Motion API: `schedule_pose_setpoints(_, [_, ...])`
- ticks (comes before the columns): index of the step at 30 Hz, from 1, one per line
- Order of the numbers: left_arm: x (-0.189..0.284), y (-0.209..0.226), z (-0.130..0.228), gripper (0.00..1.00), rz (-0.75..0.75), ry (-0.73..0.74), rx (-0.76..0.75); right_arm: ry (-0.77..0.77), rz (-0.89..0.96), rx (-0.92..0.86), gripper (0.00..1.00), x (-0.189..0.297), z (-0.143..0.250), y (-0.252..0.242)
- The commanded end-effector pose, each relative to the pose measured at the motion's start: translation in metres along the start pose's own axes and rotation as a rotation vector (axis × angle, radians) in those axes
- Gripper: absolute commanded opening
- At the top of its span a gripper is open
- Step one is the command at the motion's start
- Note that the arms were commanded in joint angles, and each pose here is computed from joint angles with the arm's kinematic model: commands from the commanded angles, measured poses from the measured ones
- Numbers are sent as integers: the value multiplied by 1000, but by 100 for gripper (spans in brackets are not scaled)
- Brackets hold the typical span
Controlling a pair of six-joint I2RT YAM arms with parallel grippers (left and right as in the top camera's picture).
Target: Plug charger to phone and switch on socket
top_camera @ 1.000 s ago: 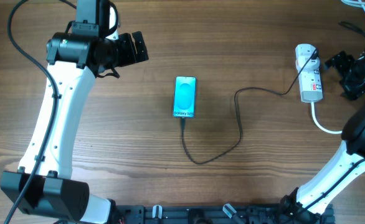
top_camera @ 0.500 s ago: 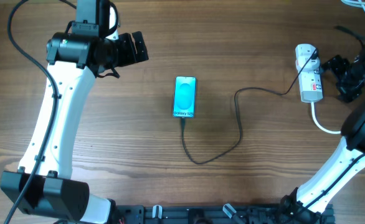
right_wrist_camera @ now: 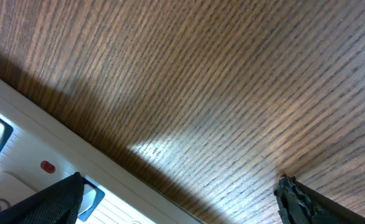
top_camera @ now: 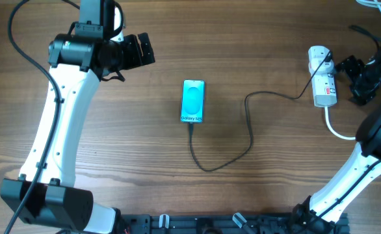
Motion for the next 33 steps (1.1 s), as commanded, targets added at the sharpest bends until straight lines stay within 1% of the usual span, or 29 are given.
schedule_pose_setpoints(1, [-3,1,0,100,-14,3,12,49,-9,40,100,-14,10,9])
schedule_pose_setpoints(13, [-3,1,0,100,-14,3,12,75,17,95,100,-17,26,20])
schedule_pose_setpoints(15, [-3,1,0,100,-14,3,12,69,45,93,100,-17,27,18])
schedule_pose_setpoints(24, [-3,1,0,100,-14,3,12,93,65,87,100,-12,33,15])
schedule_pose_setpoints(27, [-3,1,0,100,-14,3,12,68,54,61,100,13,32,14])
schedule_pose_setpoints(30, [-3,1,0,100,-14,3,12,-17,71,7,100,64,30,9])
schedule_pose_setpoints(33, [-3,1,0,100,-14,3,12,-69,42,15,100,109,40,11])
Point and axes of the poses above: each gripper's point midway between its finger pads, its own x axis back along the fingers, its own y axis along the line the jaws close on, z = x × y, the point moved 4 cm from there along x, back along the fingers, and after that the axes turned 4 degrees about -x, right-handed, at the moved point
